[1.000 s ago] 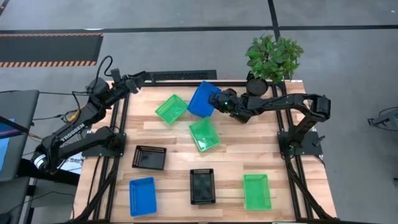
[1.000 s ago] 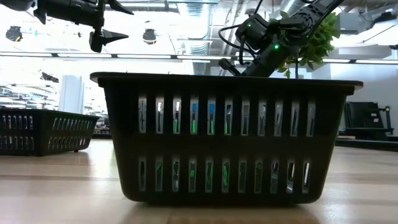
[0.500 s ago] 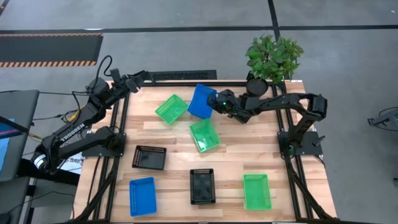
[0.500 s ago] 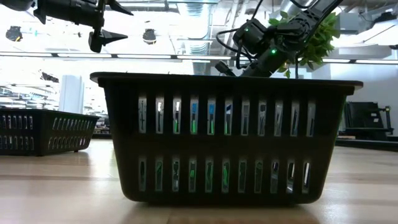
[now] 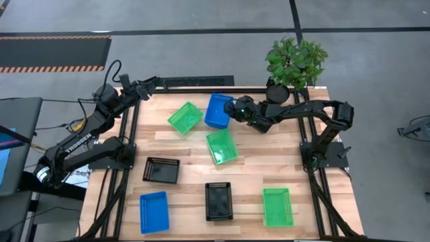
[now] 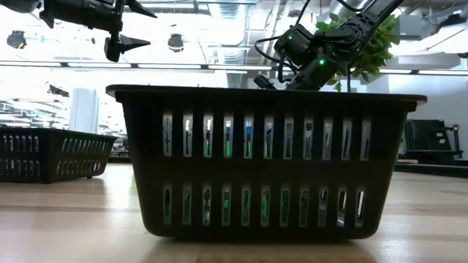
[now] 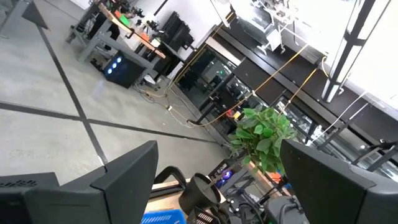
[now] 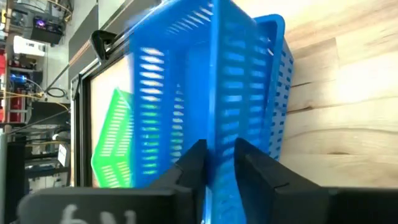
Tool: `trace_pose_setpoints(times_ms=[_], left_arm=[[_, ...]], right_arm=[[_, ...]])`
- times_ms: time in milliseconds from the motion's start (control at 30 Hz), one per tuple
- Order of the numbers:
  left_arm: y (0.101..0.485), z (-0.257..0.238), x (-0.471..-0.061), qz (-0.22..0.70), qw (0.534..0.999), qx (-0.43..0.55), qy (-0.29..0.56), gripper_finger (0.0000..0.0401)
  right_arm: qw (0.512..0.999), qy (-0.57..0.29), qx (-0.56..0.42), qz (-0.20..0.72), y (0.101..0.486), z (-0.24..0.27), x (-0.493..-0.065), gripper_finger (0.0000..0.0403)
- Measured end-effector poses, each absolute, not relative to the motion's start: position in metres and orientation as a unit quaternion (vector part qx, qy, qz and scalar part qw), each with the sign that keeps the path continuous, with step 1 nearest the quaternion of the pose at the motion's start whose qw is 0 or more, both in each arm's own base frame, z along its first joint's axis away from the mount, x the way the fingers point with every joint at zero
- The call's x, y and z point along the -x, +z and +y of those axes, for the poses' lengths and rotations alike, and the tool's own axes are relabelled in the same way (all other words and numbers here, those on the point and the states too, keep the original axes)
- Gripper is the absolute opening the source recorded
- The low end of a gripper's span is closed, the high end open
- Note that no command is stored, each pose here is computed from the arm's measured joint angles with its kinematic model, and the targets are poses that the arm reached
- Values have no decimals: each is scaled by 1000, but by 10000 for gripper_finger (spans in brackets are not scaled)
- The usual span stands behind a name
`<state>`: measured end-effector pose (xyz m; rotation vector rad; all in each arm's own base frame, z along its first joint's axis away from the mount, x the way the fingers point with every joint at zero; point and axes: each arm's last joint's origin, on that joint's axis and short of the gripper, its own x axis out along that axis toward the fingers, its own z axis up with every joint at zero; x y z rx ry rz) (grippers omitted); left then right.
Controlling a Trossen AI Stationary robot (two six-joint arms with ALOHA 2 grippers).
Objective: Stack baskets by color
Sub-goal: Stack the middle blue bin on the top blue bin, then stack the middle green bin on the top green bin
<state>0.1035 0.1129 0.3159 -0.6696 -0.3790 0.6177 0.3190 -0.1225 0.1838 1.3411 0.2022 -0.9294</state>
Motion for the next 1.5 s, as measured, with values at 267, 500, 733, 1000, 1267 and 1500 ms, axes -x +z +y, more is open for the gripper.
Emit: trace_pose_setpoints(times_ms=[267,500,733,1000,1267,1500], left_arm=[[316,113,-104,-182,881,321,296,325],[316,113,-104,-178,884,322,288,325],[315,111,-105,-165,890,345,250,325],[306,116,-110,-131,883,367,262,325],[297,123,-119,-93,886,387,238,325],[284,126,-121,-36,890,369,267,325]], right_arm=[[689,-416,-586,93,185,-126,-317,174],[718,-393,-567,93,206,-125,-309,191],[725,-343,-561,205,226,-87,-291,178],[712,-316,-543,312,224,-32,-283,182],[693,-326,-529,365,194,-11,-300,203],[694,-330,-507,391,182,-8,-319,193]])
